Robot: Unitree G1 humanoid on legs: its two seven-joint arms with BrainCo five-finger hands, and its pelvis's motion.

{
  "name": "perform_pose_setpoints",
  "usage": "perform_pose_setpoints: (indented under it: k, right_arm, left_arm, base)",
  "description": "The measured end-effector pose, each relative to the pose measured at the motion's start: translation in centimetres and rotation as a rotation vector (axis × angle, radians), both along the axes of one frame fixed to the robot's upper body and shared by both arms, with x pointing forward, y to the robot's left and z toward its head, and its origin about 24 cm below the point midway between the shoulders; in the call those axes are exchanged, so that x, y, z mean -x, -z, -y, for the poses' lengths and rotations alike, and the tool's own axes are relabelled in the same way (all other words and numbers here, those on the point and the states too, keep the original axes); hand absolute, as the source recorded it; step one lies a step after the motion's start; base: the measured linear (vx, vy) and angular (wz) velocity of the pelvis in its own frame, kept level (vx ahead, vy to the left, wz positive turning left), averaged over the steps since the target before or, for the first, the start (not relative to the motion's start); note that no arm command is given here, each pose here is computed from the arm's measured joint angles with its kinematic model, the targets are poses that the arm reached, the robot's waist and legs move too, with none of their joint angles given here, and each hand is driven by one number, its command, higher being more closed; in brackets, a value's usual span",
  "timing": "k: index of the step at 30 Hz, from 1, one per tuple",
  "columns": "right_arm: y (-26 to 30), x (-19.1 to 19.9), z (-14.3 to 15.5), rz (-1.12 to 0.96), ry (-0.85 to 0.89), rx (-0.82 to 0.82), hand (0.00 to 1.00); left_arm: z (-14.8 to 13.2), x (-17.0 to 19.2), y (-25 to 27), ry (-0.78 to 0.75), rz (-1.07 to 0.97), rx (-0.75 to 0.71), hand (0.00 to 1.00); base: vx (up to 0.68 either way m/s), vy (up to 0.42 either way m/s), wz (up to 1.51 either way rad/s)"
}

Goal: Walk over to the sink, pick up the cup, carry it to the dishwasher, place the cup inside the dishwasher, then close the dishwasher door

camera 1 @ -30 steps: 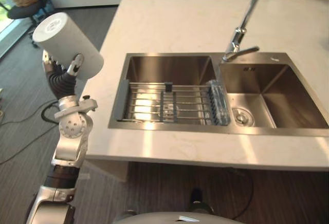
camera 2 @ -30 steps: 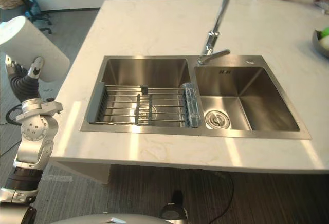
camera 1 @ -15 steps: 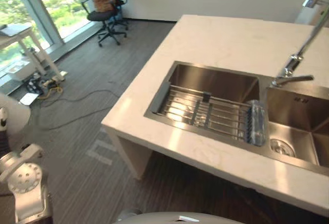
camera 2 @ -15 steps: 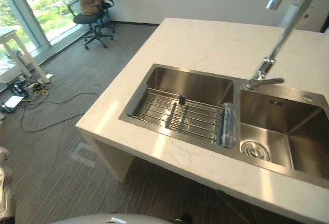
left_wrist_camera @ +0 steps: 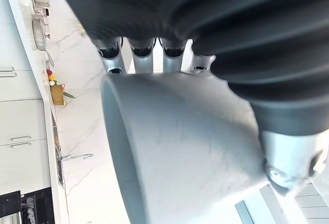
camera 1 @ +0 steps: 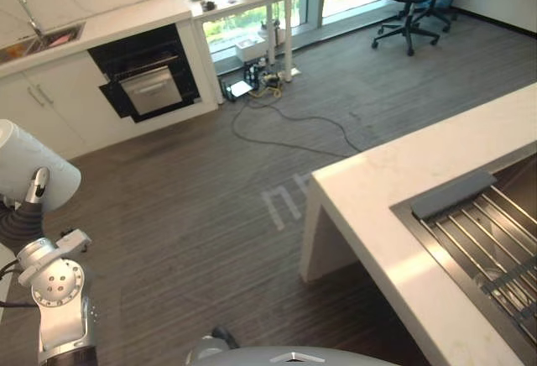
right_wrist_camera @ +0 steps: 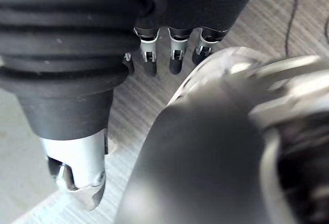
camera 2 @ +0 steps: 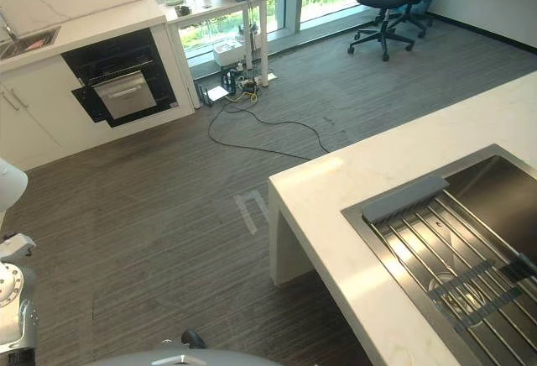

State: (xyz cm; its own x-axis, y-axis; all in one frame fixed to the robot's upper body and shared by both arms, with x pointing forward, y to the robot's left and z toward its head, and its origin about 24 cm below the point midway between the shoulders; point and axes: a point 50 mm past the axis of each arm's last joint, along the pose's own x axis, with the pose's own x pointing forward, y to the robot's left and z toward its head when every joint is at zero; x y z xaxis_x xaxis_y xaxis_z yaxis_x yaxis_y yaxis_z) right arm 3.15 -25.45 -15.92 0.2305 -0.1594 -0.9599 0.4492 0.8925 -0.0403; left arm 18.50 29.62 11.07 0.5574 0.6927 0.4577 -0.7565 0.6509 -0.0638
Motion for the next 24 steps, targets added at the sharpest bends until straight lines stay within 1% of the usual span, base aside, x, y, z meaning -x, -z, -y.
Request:
perform_pose_setpoints:
  k: [2, 4, 5, 6, 8, 9, 10, 11, 12, 13, 14, 15, 17, 18, 19, 21, 24]
  right_arm:
    - [0.0, -1.2, -0.4, 0.034, -0.008, -0.009, 0.00]
    - [-0.1, -1.5, -0.4, 0.050, 0.004, -0.010, 0.00]
    - [-0.4, -1.8, 0.0, 0.070, 0.020, 0.002, 0.00]
    - [-0.5, -1.9, 0.2, 0.079, 0.026, 0.005, 0.00]
    - [-1.1, -2.4, 1.3, 0.141, 0.066, 0.032, 0.00]
    - [-1.2, -2.8, 1.2, 0.168, 0.068, 0.020, 0.00]
    - [-1.2, -3.6, 0.5, 0.208, 0.060, -0.009, 0.00]
    - [-0.7, -3.2, -0.9, 0.201, 0.063, -0.054, 0.00]
    - [-0.5, -3.0, -1.5, 0.198, 0.068, -0.070, 0.00]
    - [0.2, -2.5, -3.4, 0.177, 0.091, -0.117, 0.00]
    - [0.3, -2.6, -4.3, 0.178, 0.078, -0.145, 0.00]
    - [0.2, -2.8, -3.9, 0.189, 0.085, -0.138, 0.00]
    - [0.4, -2.2, -4.0, 0.141, 0.098, -0.152, 0.00]
    - [0.5, -0.9, -3.7, 0.095, 0.075, -0.146, 0.00]
    - [0.5, -1.0, -3.5, 0.082, 0.021, -0.144, 0.00]
    - [0.4, -1.8, -3.7, 0.090, -0.030, -0.146, 0.00]
    - [0.4, -2.4, -3.9, 0.084, -0.045, -0.157, 0.00]
  left_arm:
    - [1.8, -0.6, -0.7, 0.082, 0.031, -0.024, 1.00]
    - [2.9, -1.3, -0.7, 0.144, 0.033, -0.018, 1.00]
    - [4.2, -2.1, -0.7, 0.211, 0.038, -0.011, 1.00]
    - [4.5, -2.3, -0.7, 0.227, 0.040, -0.008, 1.00]
    - [6.9, -3.4, -0.3, 0.342, 0.036, 0.013, 1.00]
    - [7.5, -3.7, -0.2, 0.371, 0.038, 0.019, 1.00]
    - [8.6, -4.5, 0.2, 0.429, 0.037, 0.027, 1.00]
    - [9.6, -5.4, 0.8, 0.491, 0.014, 0.038, 1.00]
    - [10.1, -5.6, 1.3, 0.518, -0.006, 0.043, 1.00]
    - [10.8, -5.8, 2.2, 0.560, -0.055, 0.040, 1.00]
    - [11.1, -5.7, 2.2, 0.584, -0.066, 0.013, 1.00]
    - [11.5, -5.7, 2.3, 0.606, -0.068, 0.014, 1.00]
    - [12.2, -5.3, 4.1, 0.649, -0.163, 0.027, 1.00]
    - [12.5, -4.8, 4.6, 0.676, -0.188, 0.027, 1.00]
    - [12.5, -5.0, 3.8, 0.686, -0.155, 0.012, 1.00]
    - [12.5, -5.7, 2.5, 0.714, -0.119, -0.036, 1.00]
    - [13.3, -6.2, 2.5, 0.792, -0.162, -0.057, 1.00]
  base:
    - [0.02, 0.103, 0.36]
    - [0.03, 0.099, 0.55]
    - [0.04, 0.109, 0.66]
    - [0.06, 0.126, 0.93]
    - [0.09, 0.140, 1.35]
    - [0.09, 0.045, 1.99]
    - [0.08, -0.064, 2.42]
    - [0.09, -0.089, 2.51]
    - [0.12, -0.060, 2.55]
    - [0.14, -0.019, 2.22]
    - [0.09, -0.030, 2.05]
    - [0.00, -0.050, 1.55]
    - [0.01, -0.028, 0.83]
    - [0.18, -0.007, 0.19]
    - [0.19, -0.027, 0.02]
    - [0.24, -0.087, 0.07]
    - [0.15, -0.093, 0.08]
